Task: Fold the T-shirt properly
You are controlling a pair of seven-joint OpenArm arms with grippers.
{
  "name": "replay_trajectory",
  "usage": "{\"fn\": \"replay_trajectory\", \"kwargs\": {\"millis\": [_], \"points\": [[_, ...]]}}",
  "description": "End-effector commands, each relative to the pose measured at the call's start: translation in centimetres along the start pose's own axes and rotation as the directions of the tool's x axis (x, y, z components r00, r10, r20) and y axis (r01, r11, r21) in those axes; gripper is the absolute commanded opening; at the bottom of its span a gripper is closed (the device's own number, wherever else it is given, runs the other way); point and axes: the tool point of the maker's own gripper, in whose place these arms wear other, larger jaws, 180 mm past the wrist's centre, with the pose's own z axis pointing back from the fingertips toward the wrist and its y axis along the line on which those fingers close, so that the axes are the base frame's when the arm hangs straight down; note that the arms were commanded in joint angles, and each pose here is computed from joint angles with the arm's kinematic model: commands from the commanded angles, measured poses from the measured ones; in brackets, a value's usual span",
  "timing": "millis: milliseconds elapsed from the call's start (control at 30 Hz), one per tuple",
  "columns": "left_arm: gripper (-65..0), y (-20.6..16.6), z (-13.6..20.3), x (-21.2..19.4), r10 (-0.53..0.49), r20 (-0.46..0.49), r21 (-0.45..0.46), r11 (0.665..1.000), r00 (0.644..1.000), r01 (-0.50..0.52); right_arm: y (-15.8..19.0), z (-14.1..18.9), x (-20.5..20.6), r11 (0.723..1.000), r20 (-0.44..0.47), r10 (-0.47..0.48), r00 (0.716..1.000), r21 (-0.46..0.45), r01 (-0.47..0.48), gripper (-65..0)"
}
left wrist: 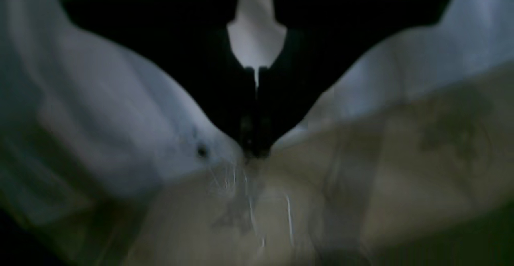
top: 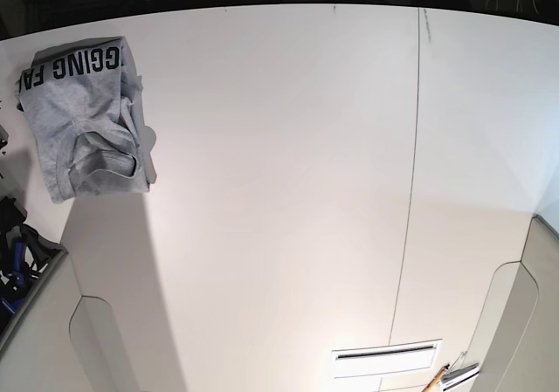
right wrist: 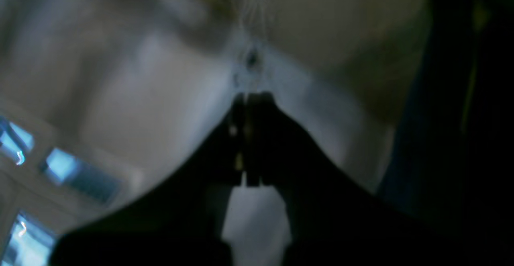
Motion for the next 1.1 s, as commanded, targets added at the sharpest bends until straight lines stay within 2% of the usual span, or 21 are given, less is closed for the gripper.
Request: {"fn": "replay_trajectory", "kwargs": {"millis": [0, 67, 200, 333, 567, 667, 800, 967, 1067], "points": [[-65.0, 0.3, -0.5, 0.9, -0.023, 0.031, 0.006, 1.000, 0.999, 0.023, -0.6, -0.4, 0.7, 1.000, 0.022, 0.006, 1.000, -0.007, -0.006, -65.0], [-65.0, 0.0, -2.4, 3.9, -0.070, 0.103, 0.017, 0.997, 0.992, 0.069, -1.3, -1.6, 3.0, 0.999, 0.062, 0.035, 0.997, -0.026, -0.034, -65.0], [-65.0, -1.6, -6.3, 9.0, -0.094, 0.163, 0.004, 0.995, 0.982, 0.095, -1.5, -2.9, 6.8, 0.997, 0.073, 0.066, 0.995, -0.041, -0.064, -65.0], [-65.0, -3.0, -8.8, 13.8, -0.074, 0.229, 0.007, 0.997, 0.971, 0.074, -1.8, -3.5, 12.2, 0.996, 0.214, 0.025, 0.977, -0.094, -0.005, -65.0], [-65.0, -6.1, -10.0, 21.0, -0.129, 0.367, 0.001, 0.990, 0.921, 0.138, -1.2, -3.5, 19.1, 0.978, 0.418, -0.065, 0.906, -0.152, 0.140, -65.0], [-65.0, -4.9, -9.7, 23.4, -0.123, 0.410, 0.113, 0.990, 0.904, 0.084, -0.1, -3.4, 21.5, 0.972, 0.480, -0.091, 0.872, -0.149, 0.184, -65.0], [-65.0, -2.9, -9.2, 24.8, -0.109, 0.430, 0.240, 0.971, 0.896, 0.003, 1.5, -3.2, 23.6, 0.959, 0.541, -0.172, 0.823, -0.099, 0.266, -65.0], [-65.0, -2.6, -9.2, 24.7, -0.108, 0.429, 0.250, 0.968, 0.897, -0.003, 2.5, -2.6, 25.6, 0.942, 0.597, -0.247, 0.764, -0.038, 0.334, -65.0], [-65.0, -2.7, -9.3, 24.4, -0.106, 0.424, 0.248, 0.969, 0.899, -0.003, 2.8, -2.3, 26.3, 0.920, 0.613, -0.329, 0.718, 0.039, 0.389, -65.0]]}}
